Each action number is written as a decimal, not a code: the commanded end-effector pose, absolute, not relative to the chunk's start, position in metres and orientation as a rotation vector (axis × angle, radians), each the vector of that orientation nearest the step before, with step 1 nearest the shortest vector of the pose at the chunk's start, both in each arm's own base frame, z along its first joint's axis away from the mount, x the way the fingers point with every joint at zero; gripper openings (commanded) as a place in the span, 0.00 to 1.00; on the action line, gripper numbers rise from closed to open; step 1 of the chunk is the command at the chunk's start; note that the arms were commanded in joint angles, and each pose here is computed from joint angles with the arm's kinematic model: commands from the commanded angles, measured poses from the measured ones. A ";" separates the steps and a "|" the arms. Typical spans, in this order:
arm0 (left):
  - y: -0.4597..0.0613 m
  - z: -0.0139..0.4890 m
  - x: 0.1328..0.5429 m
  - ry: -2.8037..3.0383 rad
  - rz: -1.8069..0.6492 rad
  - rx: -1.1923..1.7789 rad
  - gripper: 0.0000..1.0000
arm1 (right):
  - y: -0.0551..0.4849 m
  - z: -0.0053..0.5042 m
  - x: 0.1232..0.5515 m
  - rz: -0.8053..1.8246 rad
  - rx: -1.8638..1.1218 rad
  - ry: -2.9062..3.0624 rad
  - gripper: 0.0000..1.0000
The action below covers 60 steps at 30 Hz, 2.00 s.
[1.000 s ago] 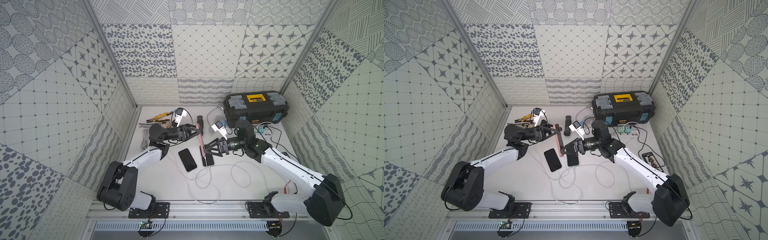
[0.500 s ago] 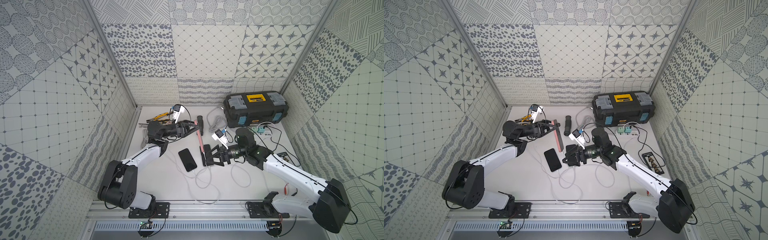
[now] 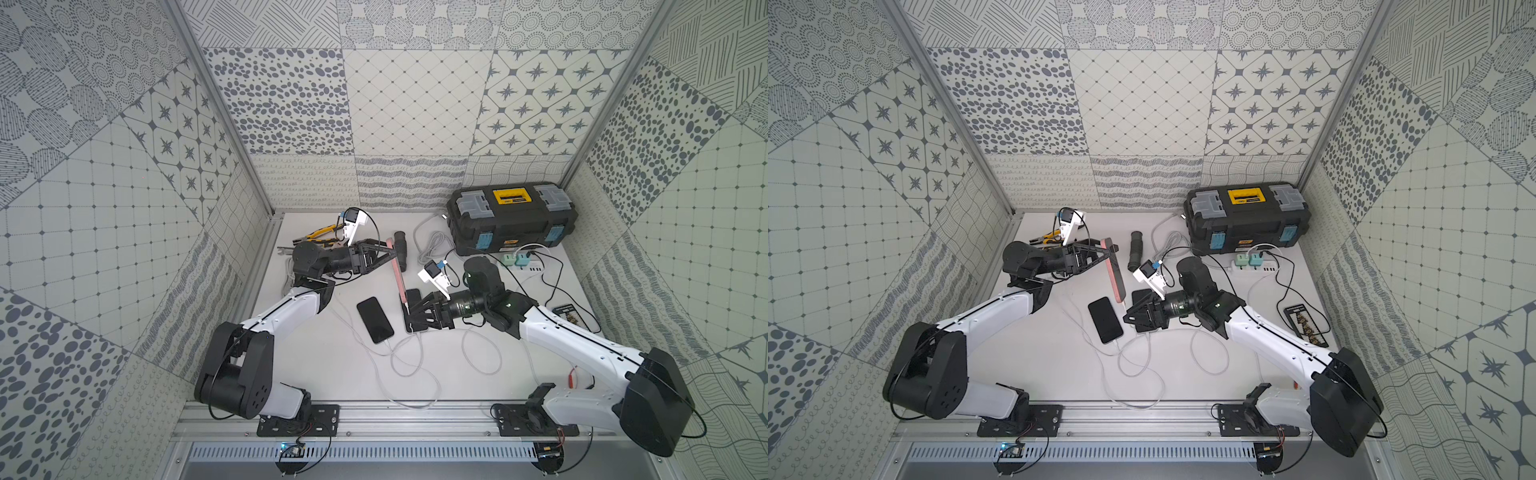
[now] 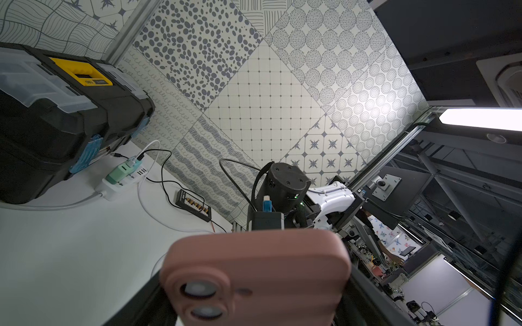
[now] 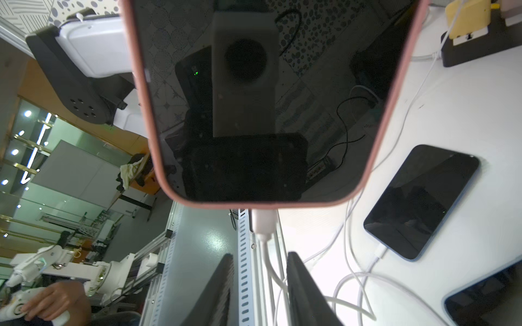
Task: Unplug the charging cable from the phone
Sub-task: Remove the charging cable from the phone, then place the phone at the center of the board.
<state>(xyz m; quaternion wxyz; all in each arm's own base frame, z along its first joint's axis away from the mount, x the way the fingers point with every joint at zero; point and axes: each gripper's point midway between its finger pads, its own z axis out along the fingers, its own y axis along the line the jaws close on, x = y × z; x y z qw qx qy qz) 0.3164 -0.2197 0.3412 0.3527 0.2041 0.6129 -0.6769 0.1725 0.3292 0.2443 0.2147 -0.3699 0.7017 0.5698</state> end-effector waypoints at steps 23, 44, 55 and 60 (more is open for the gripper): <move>-0.203 0.361 0.316 1.518 -1.707 0.514 0.00 | 0.325 0.228 0.164 1.558 -1.060 1.917 0.00; -0.195 0.363 0.314 1.512 -1.697 0.491 0.00 | 0.318 0.232 0.181 1.480 -0.975 1.953 0.75; -0.196 0.358 0.311 1.521 -1.701 0.500 0.00 | 0.322 0.281 0.204 1.592 -0.950 1.886 0.97; -0.199 0.356 0.309 1.526 -1.712 0.513 0.00 | 0.331 0.296 0.210 1.629 -0.970 1.864 0.97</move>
